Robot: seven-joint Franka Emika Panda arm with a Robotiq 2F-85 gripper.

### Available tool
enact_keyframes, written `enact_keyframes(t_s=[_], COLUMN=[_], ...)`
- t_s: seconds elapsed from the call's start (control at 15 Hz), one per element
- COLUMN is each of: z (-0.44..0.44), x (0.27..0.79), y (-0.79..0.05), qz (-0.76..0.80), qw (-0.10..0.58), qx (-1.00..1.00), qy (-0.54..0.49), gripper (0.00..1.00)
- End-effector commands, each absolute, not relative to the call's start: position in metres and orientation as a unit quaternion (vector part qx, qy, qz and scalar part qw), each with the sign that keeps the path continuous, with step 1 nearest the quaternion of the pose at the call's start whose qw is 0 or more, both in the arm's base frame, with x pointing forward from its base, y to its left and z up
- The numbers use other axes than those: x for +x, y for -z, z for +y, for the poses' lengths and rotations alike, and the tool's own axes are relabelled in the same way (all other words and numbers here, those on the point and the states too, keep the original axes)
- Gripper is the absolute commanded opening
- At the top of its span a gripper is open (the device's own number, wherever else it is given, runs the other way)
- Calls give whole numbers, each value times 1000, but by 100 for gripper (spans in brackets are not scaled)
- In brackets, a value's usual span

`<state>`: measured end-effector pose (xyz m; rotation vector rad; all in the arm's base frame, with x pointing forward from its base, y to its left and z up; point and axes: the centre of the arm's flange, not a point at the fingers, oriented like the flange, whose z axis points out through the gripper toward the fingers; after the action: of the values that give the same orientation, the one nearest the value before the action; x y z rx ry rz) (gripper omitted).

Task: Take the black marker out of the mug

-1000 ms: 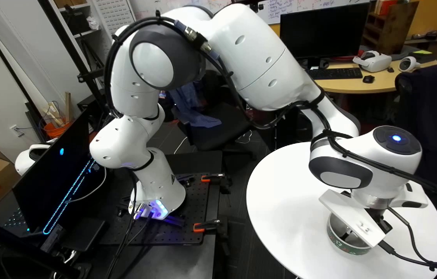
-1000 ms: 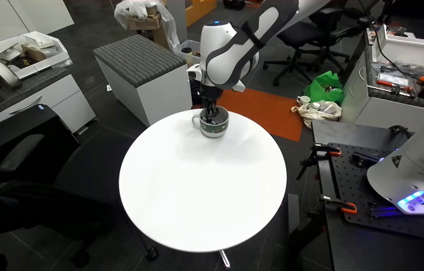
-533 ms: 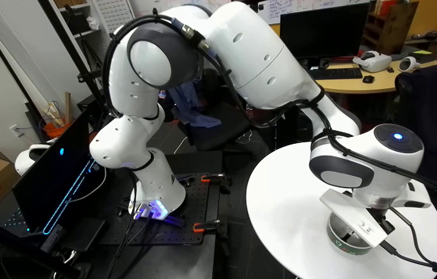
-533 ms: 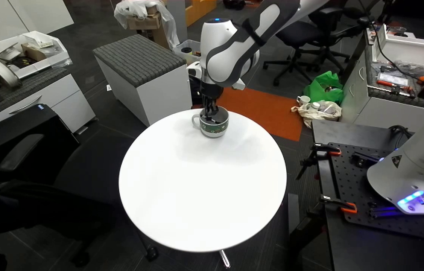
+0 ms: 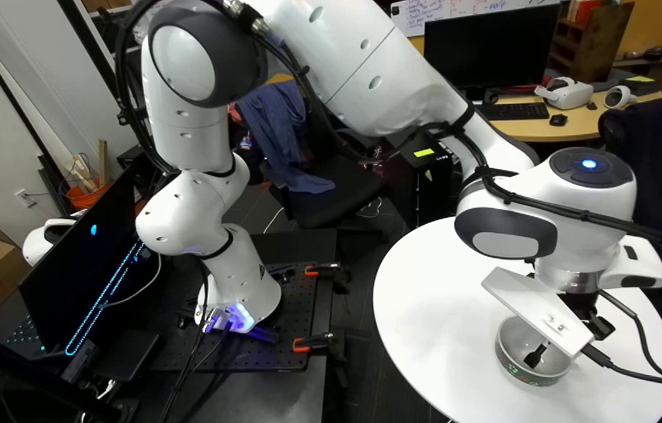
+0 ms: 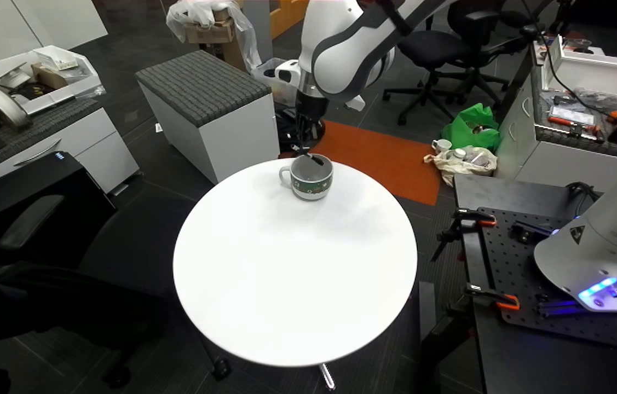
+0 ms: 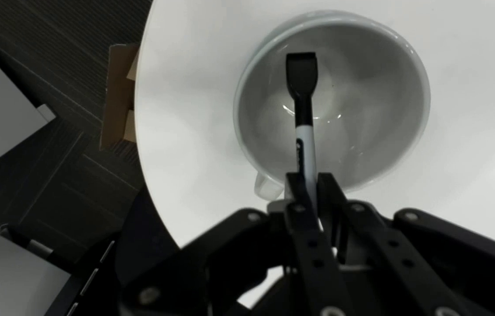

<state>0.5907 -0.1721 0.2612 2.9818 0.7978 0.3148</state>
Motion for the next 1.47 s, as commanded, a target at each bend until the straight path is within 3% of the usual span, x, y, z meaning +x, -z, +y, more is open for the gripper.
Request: enact_keyframes(t_s=[0.0, 0.8, 1.4], z=[-158, -5, 91], x=[574, 622, 645], y=[-291, -296, -268], qz=[253, 312, 330], qw=[50, 39, -36], qx=[956, 932, 943], qy=[-143, -182, 3], gripper=[3, 3, 3])
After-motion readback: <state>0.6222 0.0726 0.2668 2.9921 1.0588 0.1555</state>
